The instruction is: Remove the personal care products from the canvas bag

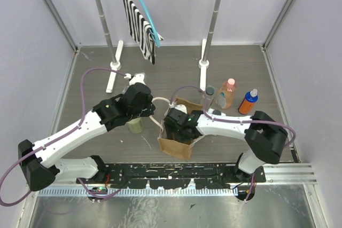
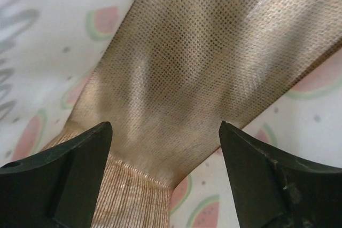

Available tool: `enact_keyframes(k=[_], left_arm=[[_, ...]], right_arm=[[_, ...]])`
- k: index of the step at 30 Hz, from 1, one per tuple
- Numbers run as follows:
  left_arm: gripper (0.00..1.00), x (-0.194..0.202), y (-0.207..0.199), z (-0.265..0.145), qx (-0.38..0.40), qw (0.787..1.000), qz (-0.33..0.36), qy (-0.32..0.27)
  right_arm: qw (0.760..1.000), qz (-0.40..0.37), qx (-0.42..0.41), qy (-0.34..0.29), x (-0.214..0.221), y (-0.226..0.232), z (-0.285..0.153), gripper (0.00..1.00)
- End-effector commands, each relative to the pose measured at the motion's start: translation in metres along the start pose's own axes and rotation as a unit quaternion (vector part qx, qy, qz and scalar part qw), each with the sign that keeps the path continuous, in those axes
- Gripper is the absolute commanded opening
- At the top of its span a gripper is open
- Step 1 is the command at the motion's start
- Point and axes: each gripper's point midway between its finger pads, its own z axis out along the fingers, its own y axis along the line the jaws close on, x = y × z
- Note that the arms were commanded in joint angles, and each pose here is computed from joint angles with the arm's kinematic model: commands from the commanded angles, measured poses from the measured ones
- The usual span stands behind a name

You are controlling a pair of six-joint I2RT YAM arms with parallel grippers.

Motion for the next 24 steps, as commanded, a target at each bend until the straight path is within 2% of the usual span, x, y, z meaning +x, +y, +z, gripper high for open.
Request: enact_keyframes(k=[1, 5, 7, 9, 11, 12, 15, 17, 20, 24], left_arm=[[0.0, 0.0, 0.0, -0.003, 0.004, 1.0, -0.014, -0.001], [0.0, 0.001, -0.001, -0.002, 0.003, 1.0, -0.01, 0.004], [0.0, 0.003, -0.002, -0.001, 0.003, 1.0, -0.007, 0.01], [0.0, 0.004, -0.001, -0.001, 0.002, 1.0, -0.005, 0.013], [0.0, 0.004, 0.0, -0.002, 0.0, 1.0, -0.005, 0.011], [0.0, 0.003, 0.001, -0.003, -0.001, 1.0, -0.005, 0.01], [0.0, 0.003, 0.005, -0.006, -0.006, 1.0, -0.004, 0.009], [0.0, 0.003, 0.007, -0.008, -0.008, 1.0, -0.004, 0.007], [0.0, 0.003, 0.01, -0.01, -0.011, 1.0, -0.004, 0.004], [0.0, 0.005, 0.011, -0.009, -0.014, 1.0, -0.004, 0.008]], right_arm=[[1.0, 0.008, 0.014, -0.007, -0.005, 0.007, 0.011, 0.88], [1.0, 0.023, -0.001, -0.012, -0.002, 0.015, 0.025, 0.9], [1.0, 0.022, 0.008, -0.008, 0.0, 0.014, 0.031, 0.87], [1.0, 0.017, 0.019, -0.001, 0.004, 0.01, 0.036, 0.77], [1.0, 0.01, 0.022, 0.002, 0.005, 0.008, 0.039, 0.62], [1.0, 0.008, 0.023, 0.0, 0.004, 0.009, 0.038, 0.54], [0.999, 0.007, 0.017, -0.028, -0.011, 0.012, 0.027, 0.2], [0.998, 0.009, 0.013, -0.065, -0.028, 0.013, 0.012, 0.12], [0.993, 0.013, 0.001, -0.117, -0.054, 0.017, -0.017, 0.05], [0.985, 0.017, -0.018, -0.17, -0.079, 0.021, -0.054, 0.01]])
